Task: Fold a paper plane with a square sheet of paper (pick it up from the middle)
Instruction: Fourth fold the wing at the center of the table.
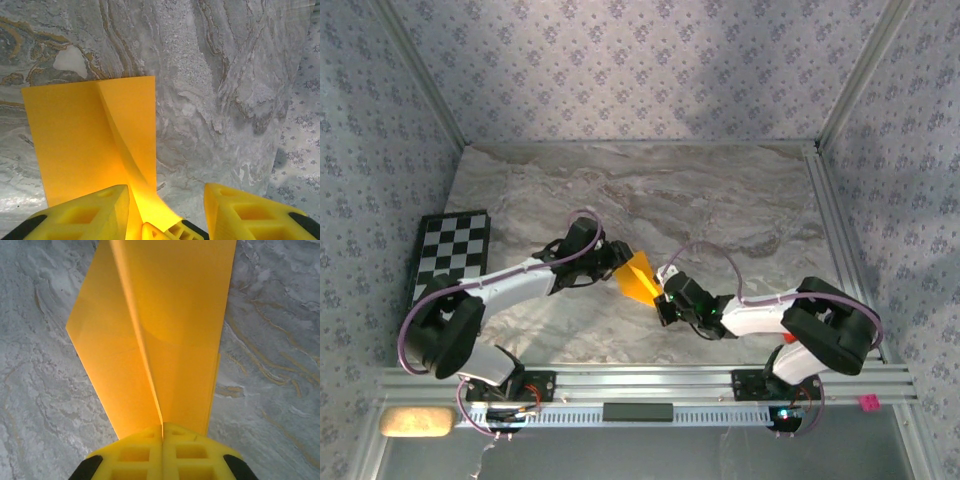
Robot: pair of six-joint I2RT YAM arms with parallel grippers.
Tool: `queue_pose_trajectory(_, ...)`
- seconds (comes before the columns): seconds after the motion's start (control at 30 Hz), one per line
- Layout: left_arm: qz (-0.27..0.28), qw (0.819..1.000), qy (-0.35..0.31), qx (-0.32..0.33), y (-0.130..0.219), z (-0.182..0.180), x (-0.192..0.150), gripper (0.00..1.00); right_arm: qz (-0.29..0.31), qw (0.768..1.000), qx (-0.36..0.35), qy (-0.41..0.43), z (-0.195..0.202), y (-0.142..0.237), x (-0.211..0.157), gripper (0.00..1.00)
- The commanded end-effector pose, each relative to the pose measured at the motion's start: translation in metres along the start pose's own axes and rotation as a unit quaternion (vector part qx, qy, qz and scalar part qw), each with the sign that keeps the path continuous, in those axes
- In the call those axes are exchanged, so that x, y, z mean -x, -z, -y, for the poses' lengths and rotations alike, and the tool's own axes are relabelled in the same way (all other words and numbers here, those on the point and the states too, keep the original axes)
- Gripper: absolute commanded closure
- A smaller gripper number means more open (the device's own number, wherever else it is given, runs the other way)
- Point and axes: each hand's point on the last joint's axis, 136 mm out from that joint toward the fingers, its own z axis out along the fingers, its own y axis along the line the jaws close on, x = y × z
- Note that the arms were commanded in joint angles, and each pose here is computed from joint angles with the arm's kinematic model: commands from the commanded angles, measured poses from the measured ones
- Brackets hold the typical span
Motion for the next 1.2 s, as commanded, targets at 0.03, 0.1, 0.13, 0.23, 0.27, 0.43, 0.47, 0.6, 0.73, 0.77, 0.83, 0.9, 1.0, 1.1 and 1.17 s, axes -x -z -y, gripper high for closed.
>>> queue_pose_trajectory(0.03,0.006,1.000,-0.005,-0.004,0.005,0.006,0.004,0.59,-0.024,0.999,0.029,-0.031,-0.006,-0.006,-0.009,0.95)
queue_pose_trajectory(0.1,0.005,1.000,-0.005,-0.006,0.004,0.007,0.003,0.62,-0.026,0.998,0.042,-0.044,-0.008,-0.007,-0.008,0.95)
queue_pose_trajectory(0.13,0.004,1.000,-0.005,-0.006,0.004,0.007,0.003,0.64,-0.028,0.997,0.050,-0.053,-0.010,-0.008,-0.008,0.95)
queue_pose_trajectory(0.23,0.004,1.000,-0.009,-0.005,0.004,0.006,0.003,0.70,-0.035,0.994,0.077,-0.072,-0.015,-0.008,-0.005,0.95)
queue_pose_trajectory(0.27,0.003,1.000,-0.010,-0.005,0.003,0.005,0.002,0.72,-0.041,0.992,0.085,-0.080,-0.016,-0.008,-0.004,0.95)
queue_pose_trajectory(0.43,-0.008,1.000,-0.020,-0.017,0.000,0.006,-0.002,0.82,-0.068,0.985,0.106,-0.119,-0.016,-0.013,-0.004,0.95)
queue_pose_trajectory(0.47,-0.014,0.999,-0.023,-0.018,-0.001,0.006,-0.005,0.84,-0.073,0.983,0.110,-0.127,-0.016,-0.013,-0.005,0.94)
queue_pose_trajectory(0.6,-0.031,0.999,-0.026,-0.025,-0.009,0.004,-0.012,0.92,-0.089,0.975,0.123,-0.163,-0.015,-0.017,-0.006,0.94)
queue_pose_trajectory(0.73,-0.039,0.999,-0.024,-0.028,-0.017,0.001,-0.018,0.93,-0.102,0.967,0.131,-0.192,-0.012,-0.020,-0.009,0.94)
queue_pose_trajectory(0.77,-0.041,0.998,-0.024,-0.027,-0.019,0.001,-0.020,0.93,-0.104,0.967,0.131,-0.193,-0.012,-0.020,-0.009,0.94)
queue_pose_trajectory(0.83,-0.045,0.998,-0.023,-0.024,-0.024,-0.002,-0.022,0.94,-0.111,0.965,0.132,-0.195,-0.012,-0.021,-0.010,0.94)
queue_pose_trajectory(0.9,-0.050,0.998,-0.019,-0.027,-0.030,-0.002,-0.023,0.93,-0.115,0.965,0.131,-0.197,-0.011,-0.021,-0.012,0.94)
queue_pose_trajectory(1.0,-0.056,0.998,-0.019,-0.019,-0.038,-0.005,-0.024,0.93,-0.116,0.964,0.128,-0.200,-0.009,-0.021,-0.012,0.94)
queue_pose_trajectory(1.1,-0.055,0.998,-0.009,-0.016,-0.044,-0.009,-0.024,0.94,-0.118,0.964,0.127,-0.203,-0.007,-0.021,-0.013,0.94)
queue_pose_trajectory(1.17,-0.052,0.999,-0.004,-0.015,-0.046,-0.010,-0.022,0.93,-0.121,0.963,0.126,-0.205,-0.006,-0.021,-0.013,0.94)
